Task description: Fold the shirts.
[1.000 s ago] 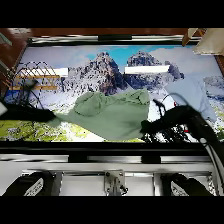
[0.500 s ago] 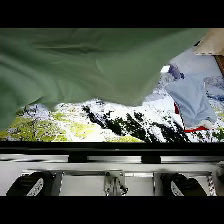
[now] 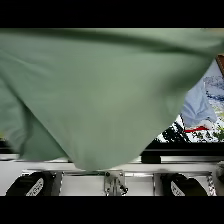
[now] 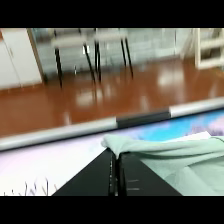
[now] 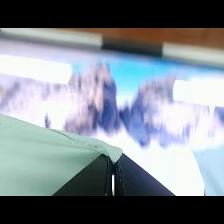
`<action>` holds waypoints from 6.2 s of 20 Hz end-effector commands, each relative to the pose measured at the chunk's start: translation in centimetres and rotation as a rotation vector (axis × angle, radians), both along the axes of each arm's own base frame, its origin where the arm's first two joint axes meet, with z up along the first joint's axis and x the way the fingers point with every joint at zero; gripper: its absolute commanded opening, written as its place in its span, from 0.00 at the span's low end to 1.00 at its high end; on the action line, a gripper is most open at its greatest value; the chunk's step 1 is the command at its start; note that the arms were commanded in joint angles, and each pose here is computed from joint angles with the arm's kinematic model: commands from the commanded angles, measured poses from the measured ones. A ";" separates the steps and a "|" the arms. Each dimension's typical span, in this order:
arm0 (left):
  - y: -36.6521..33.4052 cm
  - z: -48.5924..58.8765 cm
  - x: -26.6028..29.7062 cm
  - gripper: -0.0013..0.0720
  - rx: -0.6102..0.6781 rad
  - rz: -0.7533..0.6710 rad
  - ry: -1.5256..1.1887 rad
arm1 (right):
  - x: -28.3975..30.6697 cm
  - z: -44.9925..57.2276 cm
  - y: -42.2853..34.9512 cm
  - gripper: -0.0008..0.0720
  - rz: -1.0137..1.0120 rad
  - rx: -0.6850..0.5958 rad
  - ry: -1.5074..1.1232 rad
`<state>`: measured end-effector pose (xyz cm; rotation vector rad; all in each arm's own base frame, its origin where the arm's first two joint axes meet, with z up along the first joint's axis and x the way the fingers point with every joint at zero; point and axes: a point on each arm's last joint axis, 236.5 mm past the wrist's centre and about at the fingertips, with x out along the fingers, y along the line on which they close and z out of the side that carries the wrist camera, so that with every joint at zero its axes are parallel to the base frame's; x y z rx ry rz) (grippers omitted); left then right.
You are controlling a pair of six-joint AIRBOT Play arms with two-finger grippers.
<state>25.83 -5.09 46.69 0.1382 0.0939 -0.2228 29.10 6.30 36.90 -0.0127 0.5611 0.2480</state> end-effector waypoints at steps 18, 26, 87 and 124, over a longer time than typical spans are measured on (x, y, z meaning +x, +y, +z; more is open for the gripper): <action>-10.9 -40.7 17.6 0.50 -0.431 -0.133 1.151 | 17.5 -35.8 -0.5 0.46 -0.252 0.045 0.688; -4.2 -43.9 7.7 0.80 -0.301 -0.059 1.550 | 8.0 -33.4 -12.6 0.76 -0.319 -0.068 0.915; -13.4 -51.3 6.1 0.05 -0.495 -0.152 1.370 | -2.8 -45.9 6.2 0.11 0.010 0.405 1.095; 3.9 -34.1 20.0 0.06 -0.563 0.097 0.709 | 21.0 -31.0 -4.2 0.11 -0.161 0.120 0.356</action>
